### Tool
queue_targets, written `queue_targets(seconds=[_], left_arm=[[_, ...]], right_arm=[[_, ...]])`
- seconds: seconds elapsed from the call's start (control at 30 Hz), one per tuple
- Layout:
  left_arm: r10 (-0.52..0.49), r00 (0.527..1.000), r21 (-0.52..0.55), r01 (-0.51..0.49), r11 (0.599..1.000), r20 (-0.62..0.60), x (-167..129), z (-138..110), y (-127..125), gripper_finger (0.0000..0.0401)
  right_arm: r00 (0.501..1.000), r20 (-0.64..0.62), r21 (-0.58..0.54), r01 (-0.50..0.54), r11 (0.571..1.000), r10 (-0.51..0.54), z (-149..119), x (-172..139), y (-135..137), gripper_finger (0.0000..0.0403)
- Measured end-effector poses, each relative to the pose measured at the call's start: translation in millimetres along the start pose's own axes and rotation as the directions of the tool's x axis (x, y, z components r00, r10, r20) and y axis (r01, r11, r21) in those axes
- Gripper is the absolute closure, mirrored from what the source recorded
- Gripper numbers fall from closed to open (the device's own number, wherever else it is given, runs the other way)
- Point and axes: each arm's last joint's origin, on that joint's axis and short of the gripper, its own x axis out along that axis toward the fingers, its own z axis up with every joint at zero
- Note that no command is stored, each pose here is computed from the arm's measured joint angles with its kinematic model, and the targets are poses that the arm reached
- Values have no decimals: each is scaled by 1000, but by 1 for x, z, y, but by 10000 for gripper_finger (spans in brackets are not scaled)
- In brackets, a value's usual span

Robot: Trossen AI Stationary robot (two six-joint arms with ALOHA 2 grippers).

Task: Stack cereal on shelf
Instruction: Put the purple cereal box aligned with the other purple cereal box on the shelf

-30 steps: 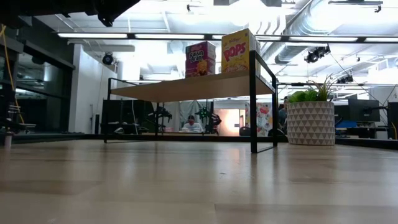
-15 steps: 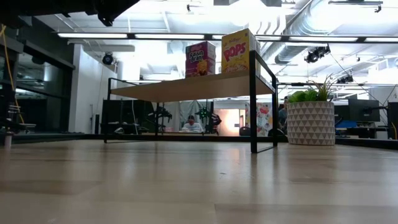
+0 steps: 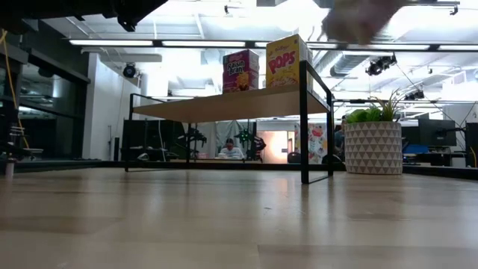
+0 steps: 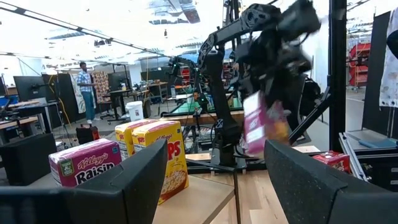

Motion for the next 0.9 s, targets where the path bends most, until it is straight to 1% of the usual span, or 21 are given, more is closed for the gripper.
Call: queue_targets(seconds=[0.03, 0.1, 0.2, 0.27, 0.3, 0.37, 0.43, 0.5, 0.6, 0.73, 0.83, 0.9], left_arm=[[0, 1000, -2, 0, 1000, 0, 0, 0, 0, 142], [0, 1000, -9, 0, 1000, 0, 0, 0, 0, 142], [0, 1000, -9, 0, 1000, 2, 0, 0, 0, 142], [1, 1000, -11, -1, 1000, 7, 0, 1, 0, 142], [2, 1000, -12, -2, 1000, 12, 0, 1, 0, 142], [3, 1000, -13, -3, 1000, 16, 0, 2, 0, 142], [3, 1000, -12, -2, 1000, 15, 0, 2, 0, 142], [3, 1000, -11, -2, 1000, 15, 0, 2, 0, 142], [3, 1000, -10, -3, 1000, 17, 0, 2, 0, 142], [3, 1000, 5, -3, 1000, 17, 0, 2, 0, 142], [3, 1000, 5, -3, 1000, 16, 0, 2, 0, 142], [2, 1000, -5, -2, 1000, 15, 0, 2, 0, 142]], right_arm=[[998, 32, -38, -50, 998, 51, 5, 1, 7, 262], [981, 93, -107, -161, 981, 171, 17, 3, 22, 262], [929, 183, -206, -283, 937, 321, 40, 8, 41, 262], [887, 237, -268, -332, 904, 396, 58, 13, 48, 263], [871, 260, -296, -339, 893, 417, 66, 16, 50, 263], [857, 298, -341, -316, 885, 421, 84, 23, 48, 263], [871, 328, -363, -241, 900, 366, 102, 28, 43, 263], [897, 344, -371, -142, 917, 278, 119, 33, 39, 263], [935, 320, -379, -19, 925, 151, 141, 45, 39, 263], [971, 236, -402, 118, 908, -22, 162, 67, 45, 263], [972, 180, -415, 213, 884, -150, 172, 88, 48, 263], [968, 143, -430, 247, 869, -205, 177, 102, 50, 263]])
